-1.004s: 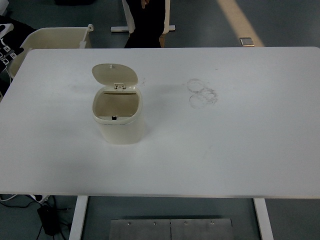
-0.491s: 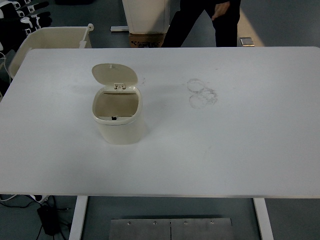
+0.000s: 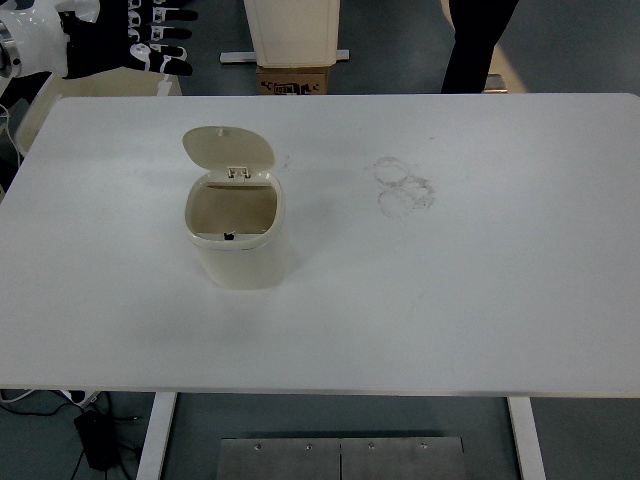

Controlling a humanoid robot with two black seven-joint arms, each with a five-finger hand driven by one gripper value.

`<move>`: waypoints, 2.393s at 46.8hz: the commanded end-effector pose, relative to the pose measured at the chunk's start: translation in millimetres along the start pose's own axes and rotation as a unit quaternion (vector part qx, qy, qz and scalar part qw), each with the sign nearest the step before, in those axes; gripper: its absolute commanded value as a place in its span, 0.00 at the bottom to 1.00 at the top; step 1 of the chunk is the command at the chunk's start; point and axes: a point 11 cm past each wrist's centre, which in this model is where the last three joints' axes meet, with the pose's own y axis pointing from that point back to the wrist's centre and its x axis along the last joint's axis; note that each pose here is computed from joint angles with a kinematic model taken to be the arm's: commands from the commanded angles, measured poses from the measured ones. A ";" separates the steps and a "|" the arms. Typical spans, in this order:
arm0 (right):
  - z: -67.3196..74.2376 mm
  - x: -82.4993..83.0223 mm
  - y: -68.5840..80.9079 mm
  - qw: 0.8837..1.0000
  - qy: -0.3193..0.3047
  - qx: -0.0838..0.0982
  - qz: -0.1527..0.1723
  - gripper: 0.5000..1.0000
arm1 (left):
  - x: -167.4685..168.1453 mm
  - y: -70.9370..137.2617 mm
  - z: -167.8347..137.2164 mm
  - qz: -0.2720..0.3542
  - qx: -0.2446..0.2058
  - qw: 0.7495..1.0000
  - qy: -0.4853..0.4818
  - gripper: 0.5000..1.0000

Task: Close trash bin

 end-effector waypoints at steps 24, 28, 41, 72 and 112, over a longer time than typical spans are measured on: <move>-0.8 -0.1 -0.4 1.000 0.001 0.001 0.000 0.98 | -55.9 -11.2 -41.3 -0.080 0.073 0.994 -0.014 1.00; -1.6 -0.3 -0.7 1.000 0.001 0.002 -0.001 0.98 | -65.1 -9.2 -44.5 -0.093 0.083 0.992 -0.022 1.00; -1.5 -0.3 -0.7 1.000 0.001 0.001 -0.001 0.98 | -78.3 -4.8 -62.3 -0.113 0.108 0.987 -0.020 1.00; -1.6 -0.2 -0.7 1.000 0.000 0.002 0.000 0.98 | -83.7 -2.3 -93.1 -0.120 0.136 0.983 0.002 1.00; -1.6 -0.2 -0.7 1.000 0.000 0.002 0.000 0.98 | -74.0 -3.1 -72.1 -0.106 0.099 0.989 0.007 1.00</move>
